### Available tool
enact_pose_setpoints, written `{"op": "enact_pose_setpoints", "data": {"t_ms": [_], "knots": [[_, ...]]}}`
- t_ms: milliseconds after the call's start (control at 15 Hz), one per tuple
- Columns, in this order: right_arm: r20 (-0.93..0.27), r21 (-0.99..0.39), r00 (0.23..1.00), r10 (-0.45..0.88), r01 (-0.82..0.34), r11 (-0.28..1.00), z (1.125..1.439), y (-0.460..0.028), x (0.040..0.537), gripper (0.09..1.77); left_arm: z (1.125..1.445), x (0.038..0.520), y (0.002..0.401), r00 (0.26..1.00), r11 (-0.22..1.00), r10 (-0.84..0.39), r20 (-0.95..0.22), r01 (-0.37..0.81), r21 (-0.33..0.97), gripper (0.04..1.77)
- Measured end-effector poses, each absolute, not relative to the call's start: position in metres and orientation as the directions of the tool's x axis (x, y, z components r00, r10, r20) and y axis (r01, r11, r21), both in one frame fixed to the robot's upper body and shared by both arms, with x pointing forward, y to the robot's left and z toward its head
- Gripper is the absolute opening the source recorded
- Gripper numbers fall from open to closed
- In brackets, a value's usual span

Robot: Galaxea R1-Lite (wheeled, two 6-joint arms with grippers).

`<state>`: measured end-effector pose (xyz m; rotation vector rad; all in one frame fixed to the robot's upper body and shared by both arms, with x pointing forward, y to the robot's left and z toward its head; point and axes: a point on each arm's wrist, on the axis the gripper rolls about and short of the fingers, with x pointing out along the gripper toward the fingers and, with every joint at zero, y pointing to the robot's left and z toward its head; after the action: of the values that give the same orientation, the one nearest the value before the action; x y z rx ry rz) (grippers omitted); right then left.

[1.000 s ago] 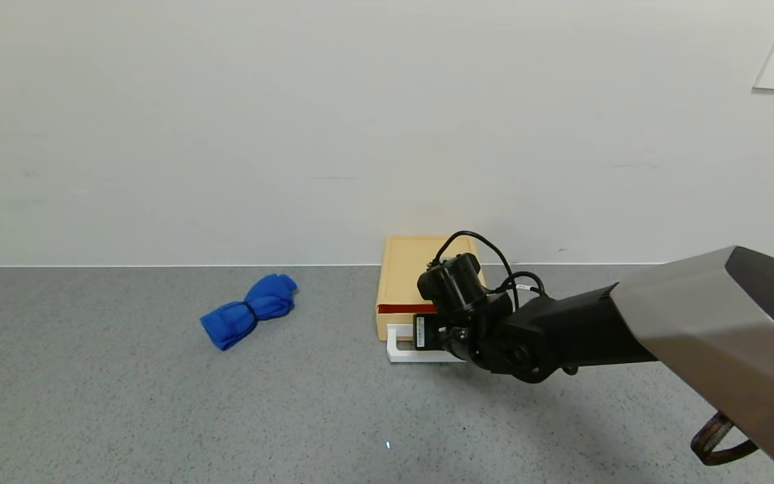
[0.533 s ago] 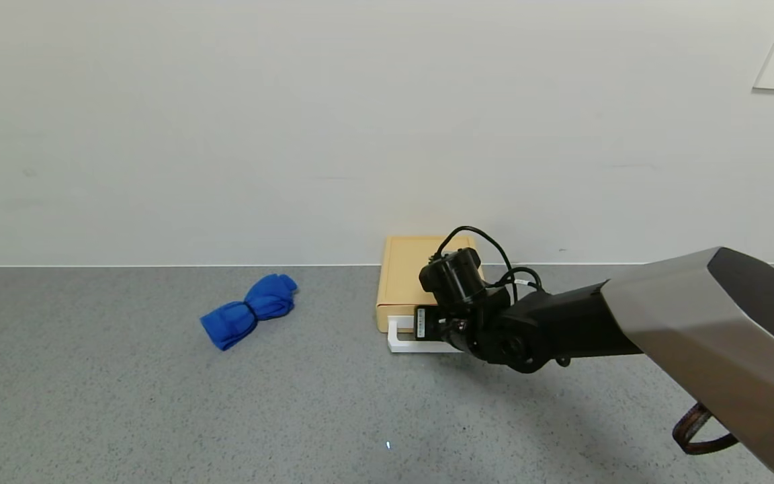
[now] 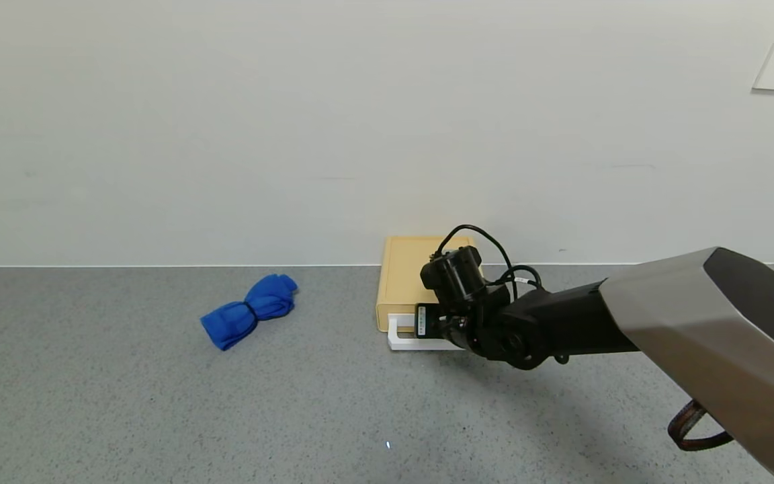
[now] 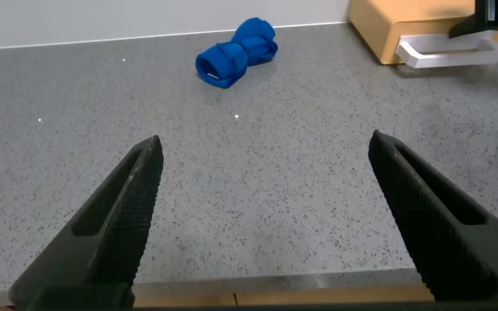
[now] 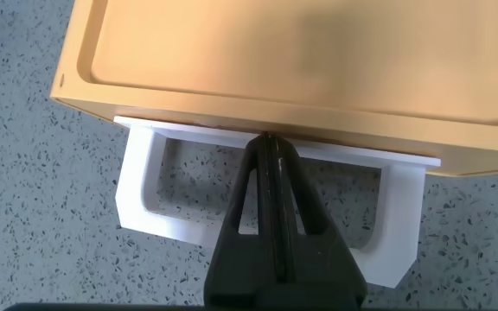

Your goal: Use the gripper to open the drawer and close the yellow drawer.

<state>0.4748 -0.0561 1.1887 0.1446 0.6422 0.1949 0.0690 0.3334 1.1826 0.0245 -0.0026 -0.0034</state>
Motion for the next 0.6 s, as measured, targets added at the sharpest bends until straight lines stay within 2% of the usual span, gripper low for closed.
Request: {"op": "enact_pose_setpoints", "data": {"t_ms": [267, 600], "knots": [[-0.579, 0.196, 0.78, 0.236, -0.148, 0.969, 1.199, -0.055, 0.466, 0.11, 1.183, 0.069, 0.333, 1.0, 1.0, -0.003, 0.003, 0.003, 0.024, 1.72], [-0.602, 0.211, 0.749, 0.278, -0.186, 0.96, 1.235, -0.068, 0.439, 0.11, 1.183, 0.069, 0.333, 1.0, 1.0, -0.003, 0.003, 0.003, 0.024, 1.72]]}}
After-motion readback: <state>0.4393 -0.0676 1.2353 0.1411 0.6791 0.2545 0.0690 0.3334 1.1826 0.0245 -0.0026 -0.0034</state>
